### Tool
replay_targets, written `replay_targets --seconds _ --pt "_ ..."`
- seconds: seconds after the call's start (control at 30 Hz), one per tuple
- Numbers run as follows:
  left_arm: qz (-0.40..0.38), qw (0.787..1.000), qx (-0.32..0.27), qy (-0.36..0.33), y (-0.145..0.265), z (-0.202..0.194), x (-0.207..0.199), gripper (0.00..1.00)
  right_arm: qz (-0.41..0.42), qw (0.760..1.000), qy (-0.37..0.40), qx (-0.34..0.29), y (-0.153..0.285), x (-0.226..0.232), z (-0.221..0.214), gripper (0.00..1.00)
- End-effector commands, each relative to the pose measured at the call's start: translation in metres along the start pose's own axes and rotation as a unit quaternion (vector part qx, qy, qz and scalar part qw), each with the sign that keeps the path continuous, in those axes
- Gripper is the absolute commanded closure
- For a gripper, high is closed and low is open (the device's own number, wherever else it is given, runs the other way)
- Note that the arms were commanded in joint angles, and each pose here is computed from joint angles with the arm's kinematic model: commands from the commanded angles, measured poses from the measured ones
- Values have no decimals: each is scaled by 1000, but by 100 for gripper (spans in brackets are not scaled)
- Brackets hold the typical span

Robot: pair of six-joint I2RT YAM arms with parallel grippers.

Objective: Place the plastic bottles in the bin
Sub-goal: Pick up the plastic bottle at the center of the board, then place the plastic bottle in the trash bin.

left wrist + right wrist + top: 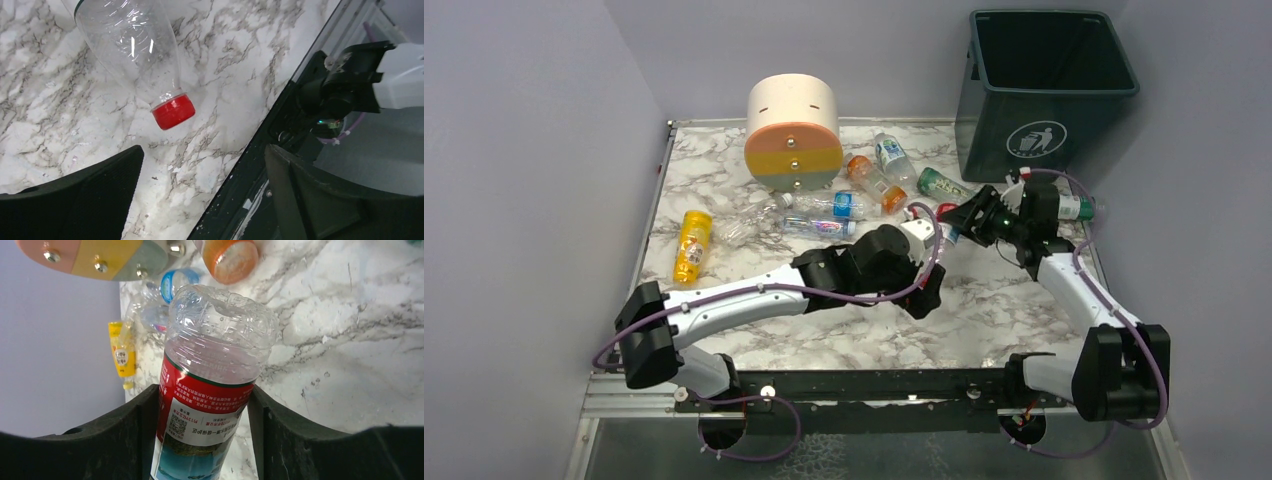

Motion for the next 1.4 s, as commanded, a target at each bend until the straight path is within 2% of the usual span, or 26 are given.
replay_targets --seconds 0.0,0.23,0.5,0.67,0.97,1.37 --pt "-13 999 -44 -13 35 25 -17 1 -31 998 46 -32 12 13 29 52" --pt "29 995 -94 -1 70 33 -2 1 -37 989 106 -100 36 53 92 51" --pt "53 994 -92 5 75 19 13 1 -44 962 170 -209 72 112 189 50" --pt "52 994 -92 6 78 15 16 1 -48 945 183 -267 85 125 245 49" --pt "56 995 -85 21 80 3 24 1 -44 920 182 -344 108 106 318 48" --pt "54 996 -71 23 70 -2 24 1 -43 896 146 -417 129 52 362 48"
Point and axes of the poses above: each gripper's point midway between its finger pads, its own y axis back along the fingers, its own x axis along the line the jaws close on, z = x × y, the point moved 5 cm from there along y, back along the fingers, and after that the axes turned 15 degrees about y, right-handed, at the moved point
